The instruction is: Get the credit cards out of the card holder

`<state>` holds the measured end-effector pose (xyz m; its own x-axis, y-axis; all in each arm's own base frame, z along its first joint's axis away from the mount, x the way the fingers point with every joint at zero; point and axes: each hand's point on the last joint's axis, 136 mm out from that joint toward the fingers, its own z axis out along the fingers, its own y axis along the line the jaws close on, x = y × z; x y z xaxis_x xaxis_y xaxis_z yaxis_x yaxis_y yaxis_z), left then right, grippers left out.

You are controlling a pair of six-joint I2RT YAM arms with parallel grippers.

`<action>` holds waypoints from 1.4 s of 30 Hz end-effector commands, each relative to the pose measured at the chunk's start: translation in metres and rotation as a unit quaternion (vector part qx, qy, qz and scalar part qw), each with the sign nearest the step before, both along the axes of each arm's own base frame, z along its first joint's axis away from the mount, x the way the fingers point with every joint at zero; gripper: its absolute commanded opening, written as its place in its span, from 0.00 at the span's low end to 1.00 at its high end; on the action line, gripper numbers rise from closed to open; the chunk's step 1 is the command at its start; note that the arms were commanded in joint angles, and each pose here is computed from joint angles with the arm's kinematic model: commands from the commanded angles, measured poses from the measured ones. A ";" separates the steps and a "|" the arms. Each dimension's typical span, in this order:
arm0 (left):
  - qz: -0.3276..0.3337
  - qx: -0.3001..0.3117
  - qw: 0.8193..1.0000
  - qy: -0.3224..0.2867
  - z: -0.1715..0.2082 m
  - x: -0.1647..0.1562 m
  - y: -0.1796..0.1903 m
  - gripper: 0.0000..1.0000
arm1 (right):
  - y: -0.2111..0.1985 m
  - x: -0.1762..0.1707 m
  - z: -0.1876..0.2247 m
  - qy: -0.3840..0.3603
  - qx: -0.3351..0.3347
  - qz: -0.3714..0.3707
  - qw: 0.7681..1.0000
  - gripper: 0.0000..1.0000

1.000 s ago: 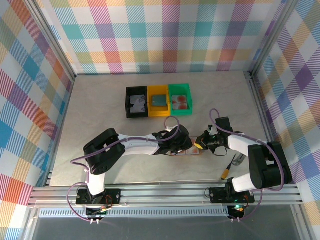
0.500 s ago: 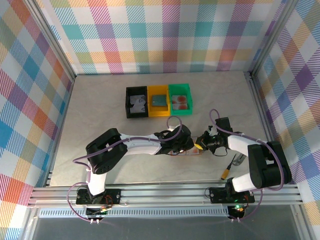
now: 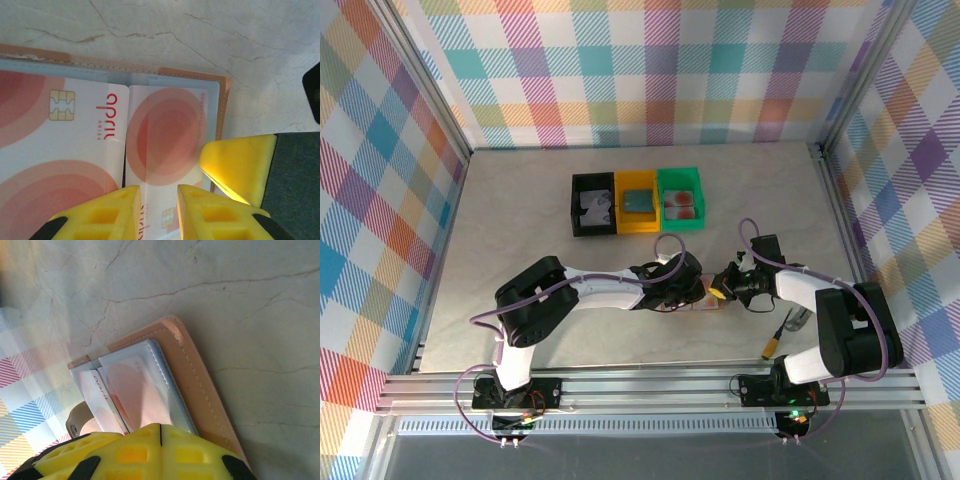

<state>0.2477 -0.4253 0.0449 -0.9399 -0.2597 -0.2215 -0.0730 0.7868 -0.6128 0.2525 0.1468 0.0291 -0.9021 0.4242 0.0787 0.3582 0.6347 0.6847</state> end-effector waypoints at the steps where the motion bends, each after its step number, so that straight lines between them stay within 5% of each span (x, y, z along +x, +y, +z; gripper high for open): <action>1: -0.009 0.018 1.000 0.005 -0.009 -0.006 0.005 0.26 | -0.003 -0.003 -0.004 0.008 -0.001 -0.005 1.000 0.00; 42: -0.007 0.044 0.999 -0.012 -0.014 -0.009 0.019 0.19 | -0.001 -0.005 -0.005 0.013 0.005 -0.002 1.000 0.00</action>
